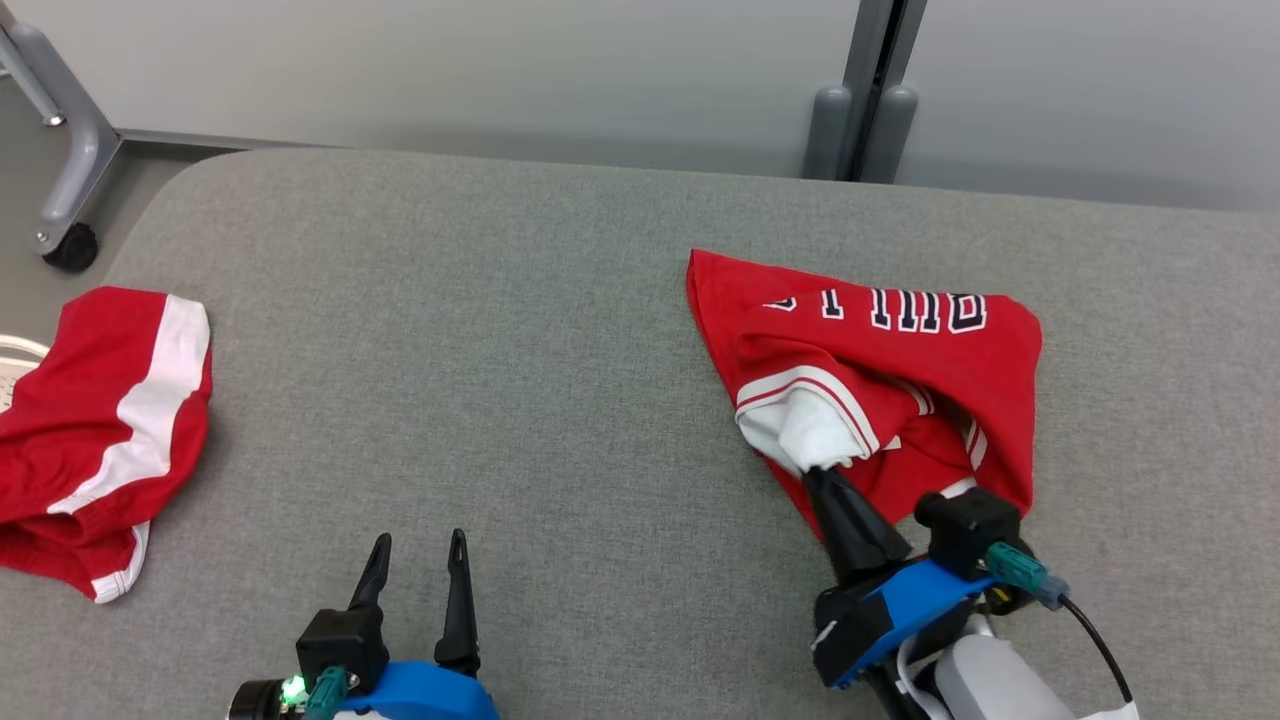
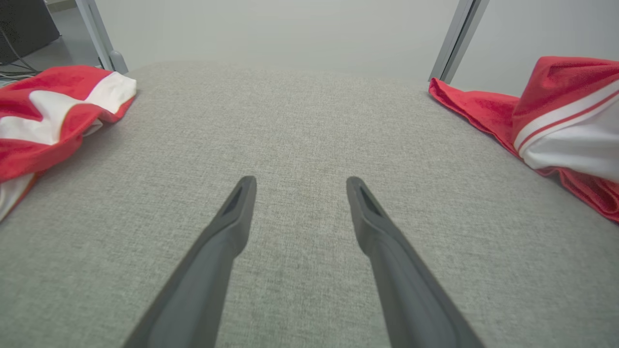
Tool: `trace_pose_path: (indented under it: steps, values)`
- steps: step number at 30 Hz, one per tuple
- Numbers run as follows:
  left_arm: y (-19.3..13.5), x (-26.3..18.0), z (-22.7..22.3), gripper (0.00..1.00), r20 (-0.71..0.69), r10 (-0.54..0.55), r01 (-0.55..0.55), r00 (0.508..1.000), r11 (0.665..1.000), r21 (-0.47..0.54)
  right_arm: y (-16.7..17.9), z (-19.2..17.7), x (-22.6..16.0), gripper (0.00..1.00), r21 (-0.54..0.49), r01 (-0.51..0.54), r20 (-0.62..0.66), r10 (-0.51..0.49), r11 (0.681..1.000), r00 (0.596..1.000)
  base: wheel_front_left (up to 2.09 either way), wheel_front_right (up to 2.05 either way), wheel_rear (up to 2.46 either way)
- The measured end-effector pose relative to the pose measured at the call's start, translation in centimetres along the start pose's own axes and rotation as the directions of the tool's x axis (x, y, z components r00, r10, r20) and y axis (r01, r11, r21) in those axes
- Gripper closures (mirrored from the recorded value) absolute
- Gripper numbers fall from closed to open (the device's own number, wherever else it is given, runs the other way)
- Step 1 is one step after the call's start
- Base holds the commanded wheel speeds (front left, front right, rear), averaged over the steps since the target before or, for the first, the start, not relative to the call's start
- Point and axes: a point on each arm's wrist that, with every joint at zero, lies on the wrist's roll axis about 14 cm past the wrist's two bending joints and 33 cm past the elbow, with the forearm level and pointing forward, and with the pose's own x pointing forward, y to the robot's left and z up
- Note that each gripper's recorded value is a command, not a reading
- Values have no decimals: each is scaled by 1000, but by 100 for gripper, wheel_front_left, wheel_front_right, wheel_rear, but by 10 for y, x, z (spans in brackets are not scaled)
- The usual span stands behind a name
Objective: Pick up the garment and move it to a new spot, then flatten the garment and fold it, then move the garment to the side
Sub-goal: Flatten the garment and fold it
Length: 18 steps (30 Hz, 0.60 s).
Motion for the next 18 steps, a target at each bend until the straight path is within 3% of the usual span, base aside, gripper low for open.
trace_pose_path:
  steps: [3, 6, 11, 18]
  values:
    - [-3, -4, 1, 0, 5, -13, 13, 1000, 1000, -1, 37, 31, 0, 100, 159, -94, 102, 79, 983, 992, 0, 0, 0]
    - [-8, -9, -1, 0, 3, -30, 30, 1000, 1000, -2, 58, 77, 0, 100, 237, -178, 233, 122, 955, 965, 0, 0, 0]
    - [-13, -18, -1, 0, 11, -55, 55, 998, 998, -2, 67, 167, -8, 100, 197, -262, 460, 147, 945, 876, 0, 0, 0]
    - [-18, -27, -4, 0, 13, -70, 70, 997, 998, -7, 36, 265, -32, 100, 98, -202, 667, 87, 974, 740, 0, 0, 0]
